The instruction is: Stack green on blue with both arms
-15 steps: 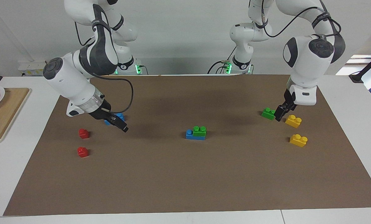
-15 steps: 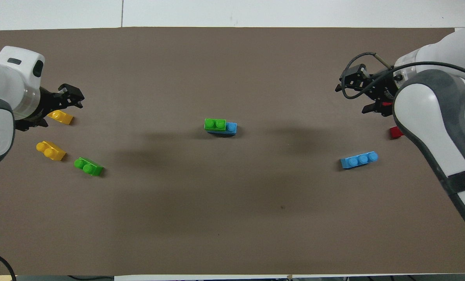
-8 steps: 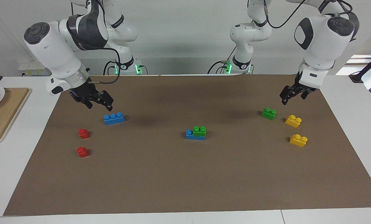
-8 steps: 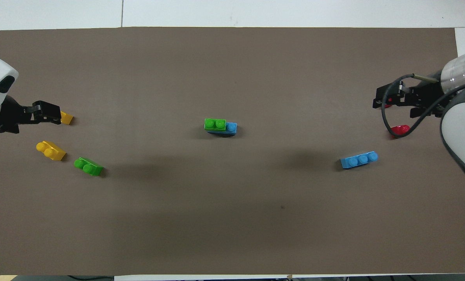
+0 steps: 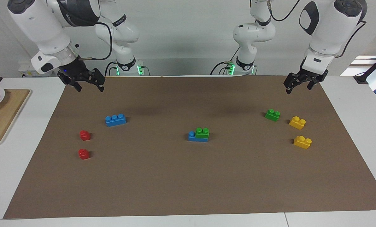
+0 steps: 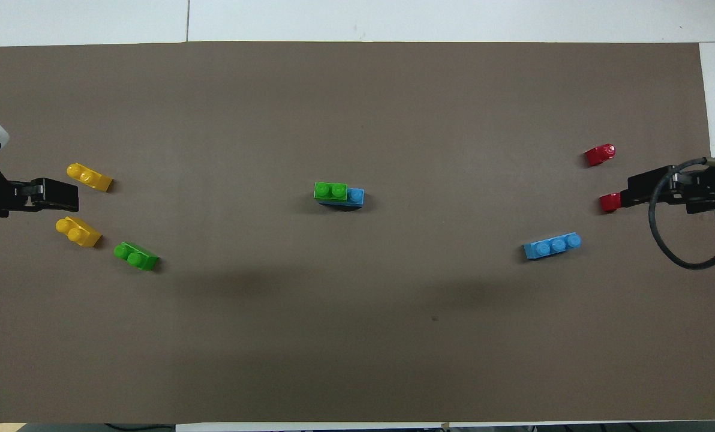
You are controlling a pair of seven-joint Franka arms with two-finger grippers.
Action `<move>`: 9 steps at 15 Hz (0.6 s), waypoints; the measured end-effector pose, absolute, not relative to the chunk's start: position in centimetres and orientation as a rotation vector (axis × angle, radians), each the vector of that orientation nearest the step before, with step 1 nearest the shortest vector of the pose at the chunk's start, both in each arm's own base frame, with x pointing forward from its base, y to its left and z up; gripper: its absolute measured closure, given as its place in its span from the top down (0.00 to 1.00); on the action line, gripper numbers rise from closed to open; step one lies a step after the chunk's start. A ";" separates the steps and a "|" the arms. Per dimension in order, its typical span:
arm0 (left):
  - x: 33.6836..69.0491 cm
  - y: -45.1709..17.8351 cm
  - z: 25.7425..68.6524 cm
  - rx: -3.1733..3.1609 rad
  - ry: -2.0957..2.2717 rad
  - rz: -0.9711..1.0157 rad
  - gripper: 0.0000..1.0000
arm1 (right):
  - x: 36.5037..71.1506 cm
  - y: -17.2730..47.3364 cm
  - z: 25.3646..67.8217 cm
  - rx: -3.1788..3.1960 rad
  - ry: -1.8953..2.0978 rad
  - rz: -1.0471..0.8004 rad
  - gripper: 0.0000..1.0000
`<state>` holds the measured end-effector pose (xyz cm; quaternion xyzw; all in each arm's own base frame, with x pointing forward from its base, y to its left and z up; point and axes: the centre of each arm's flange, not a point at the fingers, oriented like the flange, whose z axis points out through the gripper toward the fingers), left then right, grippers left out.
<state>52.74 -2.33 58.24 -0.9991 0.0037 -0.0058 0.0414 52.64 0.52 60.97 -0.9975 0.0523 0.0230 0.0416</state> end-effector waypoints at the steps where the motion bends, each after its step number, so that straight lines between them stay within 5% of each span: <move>1: 52.7 -2.3 58.2 -3.062 0.022 -0.011 1.00 | 52.6 0.8 61.0 -3.054 0.153 0.069 1.00; 9: 52.6 -2.3 60.1 -3.161 -0.018 0.000 1.00 | 52.8 0.5 60.9 -3.055 0.161 0.071 1.00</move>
